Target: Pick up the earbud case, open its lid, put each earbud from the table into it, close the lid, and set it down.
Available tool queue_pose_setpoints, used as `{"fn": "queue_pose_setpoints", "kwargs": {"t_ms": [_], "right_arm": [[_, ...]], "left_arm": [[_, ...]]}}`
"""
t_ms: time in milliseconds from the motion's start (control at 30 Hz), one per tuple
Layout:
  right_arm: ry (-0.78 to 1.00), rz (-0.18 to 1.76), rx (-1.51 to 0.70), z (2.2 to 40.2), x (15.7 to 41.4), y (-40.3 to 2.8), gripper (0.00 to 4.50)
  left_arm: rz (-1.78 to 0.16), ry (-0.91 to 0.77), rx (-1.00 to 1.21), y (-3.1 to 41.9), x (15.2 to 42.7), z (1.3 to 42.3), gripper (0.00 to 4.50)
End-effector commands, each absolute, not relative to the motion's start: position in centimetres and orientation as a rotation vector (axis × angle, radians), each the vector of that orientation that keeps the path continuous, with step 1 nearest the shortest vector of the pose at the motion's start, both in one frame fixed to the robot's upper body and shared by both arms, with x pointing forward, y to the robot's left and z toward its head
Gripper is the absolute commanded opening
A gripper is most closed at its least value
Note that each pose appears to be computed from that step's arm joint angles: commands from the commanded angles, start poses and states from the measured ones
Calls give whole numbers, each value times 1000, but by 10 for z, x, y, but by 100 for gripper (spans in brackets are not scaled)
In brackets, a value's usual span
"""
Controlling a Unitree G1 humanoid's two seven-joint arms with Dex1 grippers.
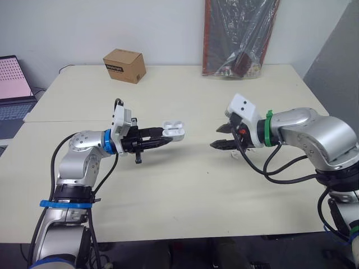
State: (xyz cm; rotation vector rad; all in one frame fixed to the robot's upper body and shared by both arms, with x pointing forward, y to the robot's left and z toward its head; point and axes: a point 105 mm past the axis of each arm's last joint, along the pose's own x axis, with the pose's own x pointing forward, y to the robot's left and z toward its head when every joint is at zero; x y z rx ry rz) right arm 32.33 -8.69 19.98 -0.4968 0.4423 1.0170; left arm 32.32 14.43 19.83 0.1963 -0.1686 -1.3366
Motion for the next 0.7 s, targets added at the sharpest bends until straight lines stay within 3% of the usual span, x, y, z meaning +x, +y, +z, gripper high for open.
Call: {"fn": "queue_pose_setpoints", "kwargs": {"t_ms": [33,367,700], "right_arm": [[507,925,-537,188,330,-99,285],[665,778,-587,143,347,-116,285],[723,698,-604,124,359,-131,285]], "left_arm": [[-1341,-238,216,142,320,216,79],[-1365,-243,214,132,313,220,79],[-1370,-238,211,130,309,221,79]]}}
